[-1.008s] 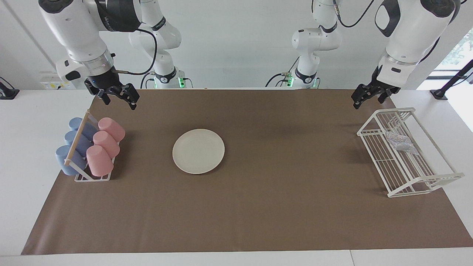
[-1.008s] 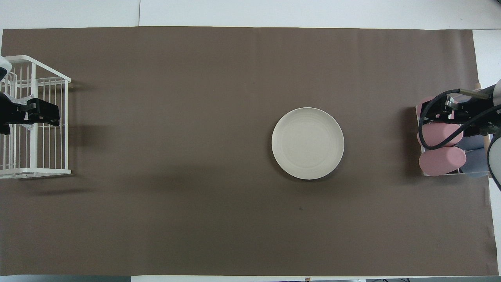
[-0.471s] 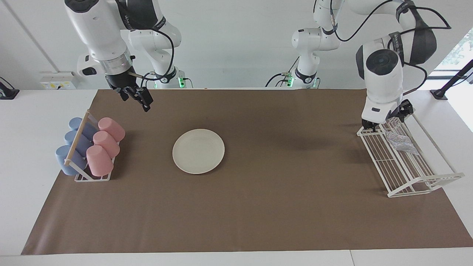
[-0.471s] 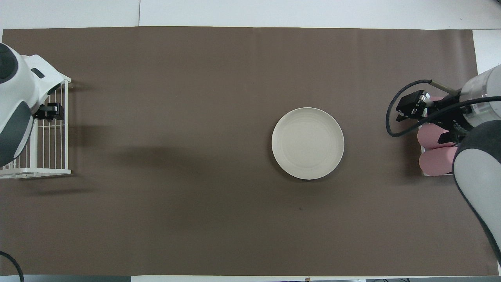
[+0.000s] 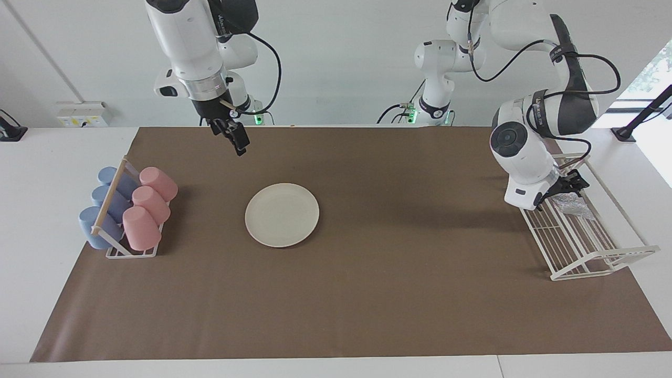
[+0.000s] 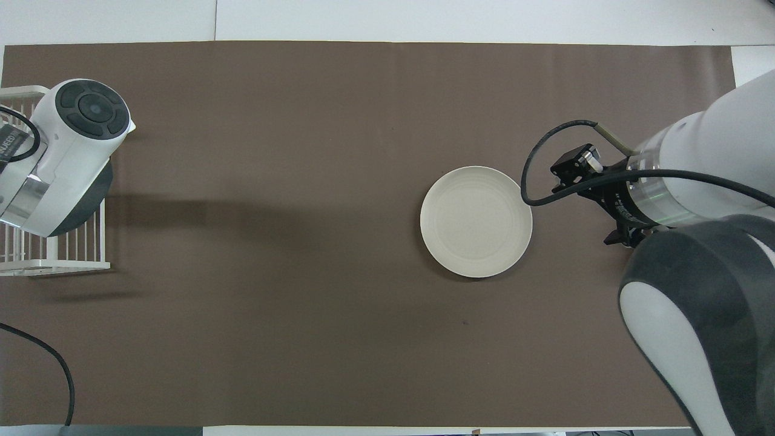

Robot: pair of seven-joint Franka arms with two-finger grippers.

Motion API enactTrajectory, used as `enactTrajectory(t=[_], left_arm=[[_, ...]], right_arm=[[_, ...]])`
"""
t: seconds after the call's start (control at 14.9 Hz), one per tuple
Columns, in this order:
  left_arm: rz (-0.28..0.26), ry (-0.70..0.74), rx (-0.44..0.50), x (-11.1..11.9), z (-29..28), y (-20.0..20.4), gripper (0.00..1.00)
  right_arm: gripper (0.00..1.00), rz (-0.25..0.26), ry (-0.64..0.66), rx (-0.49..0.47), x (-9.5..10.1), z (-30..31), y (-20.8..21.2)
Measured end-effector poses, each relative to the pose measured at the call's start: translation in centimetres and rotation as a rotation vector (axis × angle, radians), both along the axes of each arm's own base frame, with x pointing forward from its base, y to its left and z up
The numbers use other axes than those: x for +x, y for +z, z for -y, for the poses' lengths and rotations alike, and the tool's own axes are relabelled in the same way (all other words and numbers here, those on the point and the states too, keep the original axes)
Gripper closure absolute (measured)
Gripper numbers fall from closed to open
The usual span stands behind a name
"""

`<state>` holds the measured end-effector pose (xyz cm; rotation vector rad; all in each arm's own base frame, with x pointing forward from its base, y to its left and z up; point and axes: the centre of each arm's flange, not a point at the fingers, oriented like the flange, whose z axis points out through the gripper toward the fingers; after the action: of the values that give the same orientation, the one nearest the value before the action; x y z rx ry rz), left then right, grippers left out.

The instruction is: Wipe plate with sponge

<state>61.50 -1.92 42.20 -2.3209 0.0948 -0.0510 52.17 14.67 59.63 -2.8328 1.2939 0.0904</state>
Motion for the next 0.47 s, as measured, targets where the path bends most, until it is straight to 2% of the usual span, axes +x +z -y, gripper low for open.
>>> enactTrajectory(t=[0.13,0.34,0.47], left_arm=[[0.015,0.012,0.004,0.1,-0.3,-0.6,0.0],[0.045,0.036,0.0,0.1,-0.5,-0.6,0.03],[0.051,0.042,-0.001,0.1,-0.5,-0.6,0.27]], right_arm=[[0.0,0.001,-0.063,0.045,-0.4,-2.0,0.3],[0.0,0.075,-0.2,0.089,-0.5,-5.4,1.1],[0.0,0.095,-0.256,0.109,-1.1,-8.9,0.8]])
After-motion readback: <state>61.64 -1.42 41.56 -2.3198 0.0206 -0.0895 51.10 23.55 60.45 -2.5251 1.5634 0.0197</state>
